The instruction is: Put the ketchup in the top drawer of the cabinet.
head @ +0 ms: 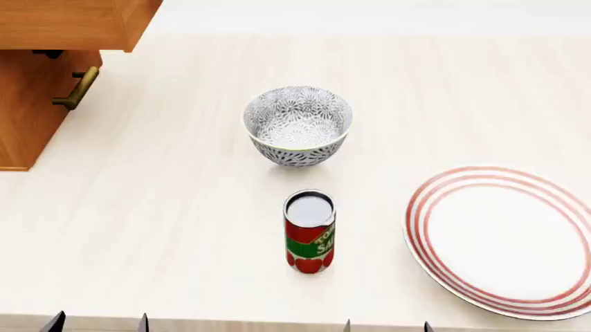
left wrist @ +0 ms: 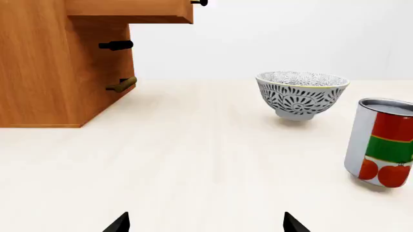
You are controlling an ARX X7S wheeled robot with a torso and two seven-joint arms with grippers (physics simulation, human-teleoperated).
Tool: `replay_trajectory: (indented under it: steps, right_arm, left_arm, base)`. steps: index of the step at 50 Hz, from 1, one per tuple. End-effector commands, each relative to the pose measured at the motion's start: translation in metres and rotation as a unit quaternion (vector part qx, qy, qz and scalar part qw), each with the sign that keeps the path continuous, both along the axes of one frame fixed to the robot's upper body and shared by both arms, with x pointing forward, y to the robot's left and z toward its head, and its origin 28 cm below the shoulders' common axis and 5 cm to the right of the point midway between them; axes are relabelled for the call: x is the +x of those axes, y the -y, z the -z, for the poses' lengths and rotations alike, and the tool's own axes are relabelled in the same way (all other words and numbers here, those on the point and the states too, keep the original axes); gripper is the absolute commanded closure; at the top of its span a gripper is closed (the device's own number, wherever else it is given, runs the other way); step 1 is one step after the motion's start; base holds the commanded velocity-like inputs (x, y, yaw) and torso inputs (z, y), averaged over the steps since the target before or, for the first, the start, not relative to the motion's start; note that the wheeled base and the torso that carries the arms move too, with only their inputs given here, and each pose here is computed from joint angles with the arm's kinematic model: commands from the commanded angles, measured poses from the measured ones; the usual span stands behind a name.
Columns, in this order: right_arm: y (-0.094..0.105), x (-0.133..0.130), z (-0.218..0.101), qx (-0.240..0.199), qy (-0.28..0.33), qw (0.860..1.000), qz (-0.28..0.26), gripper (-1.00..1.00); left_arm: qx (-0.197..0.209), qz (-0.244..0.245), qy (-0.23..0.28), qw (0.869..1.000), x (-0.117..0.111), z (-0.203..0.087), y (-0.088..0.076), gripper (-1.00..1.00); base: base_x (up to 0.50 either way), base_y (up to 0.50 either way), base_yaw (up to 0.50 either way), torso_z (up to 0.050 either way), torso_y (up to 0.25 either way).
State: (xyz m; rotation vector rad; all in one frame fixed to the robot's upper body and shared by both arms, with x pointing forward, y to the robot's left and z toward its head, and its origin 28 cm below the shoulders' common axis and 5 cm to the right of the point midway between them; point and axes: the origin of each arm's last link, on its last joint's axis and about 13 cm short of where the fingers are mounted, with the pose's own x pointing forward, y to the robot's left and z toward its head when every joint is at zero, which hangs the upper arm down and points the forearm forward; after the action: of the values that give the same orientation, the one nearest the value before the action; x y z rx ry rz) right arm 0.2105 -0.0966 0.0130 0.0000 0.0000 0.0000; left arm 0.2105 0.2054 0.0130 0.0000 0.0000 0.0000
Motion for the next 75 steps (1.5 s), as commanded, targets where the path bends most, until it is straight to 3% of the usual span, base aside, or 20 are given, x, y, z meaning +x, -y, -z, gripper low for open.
replay_trajectory:
  steps: [1, 6, 14, 25, 36, 46, 75]
  right_arm:
    - [0.0, 0.001, 0.0, 0.0, 0.0, 1.0, 0.0, -1.0]
    - [0.0, 0.0, -0.005, 0.012, 0.005, 1.0, -0.006, -1.0]
    - [0.004, 0.003, -0.025, -0.017, 0.034, 0.999, 0.003, -1.0]
    - [0.009, -0.006, -0.073, -0.022, 0.097, 0.995, 0.009, -1.0]
    - [0.01, -0.019, -0.091, -0.016, 0.142, 0.99, 0.006, -1.0]
    - [0.009, -0.02, -0.094, -0.003, 0.15, 0.989, -0.003, -1.0]
    - [0.008, -0.018, -0.093, -0.005, 0.143, 0.99, -0.005, -1.0]
  left_arm:
    - [0.0, 0.0, 0.0, 1.0, 0.001, 0.0, 0.0, -1.0]
    - [0.003, -0.001, 0.006, 1.0, -0.001, -0.006, 0.0, -1.0]
    - [0.008, -0.001, 0.024, 1.0, -0.001, -0.022, -0.001, -1.0]
    - [0.017, 0.001, 0.075, 0.997, -0.01, -0.063, -0.004, -1.0]
    - [0.017, -0.001, 0.126, 0.992, -0.022, -0.101, -0.006, -1.0]
    - [0.013, -0.006, 0.131, 0.991, -0.022, -0.102, -0.007, -1.0]
    - [0.018, -0.01, 0.122, 0.992, -0.019, -0.098, -0.008, -1.0]
  base:
    - [0.0, 0.0, 0.0, 0.0, 0.0]
    - [0.0, 0.0, 0.0, 0.0, 0.0]
    - [0.0, 0.0, 0.0, 0.0, 0.0]
    - [0.0, 0.0, 0.0, 0.0, 0.0]
    - [0.0, 0.0, 0.0, 0.0, 0.0]
    - [0.03, 0.0, 0.0, 0.0, 0.0]
    - [0.5, 0.0, 0.0, 0.0, 0.0]
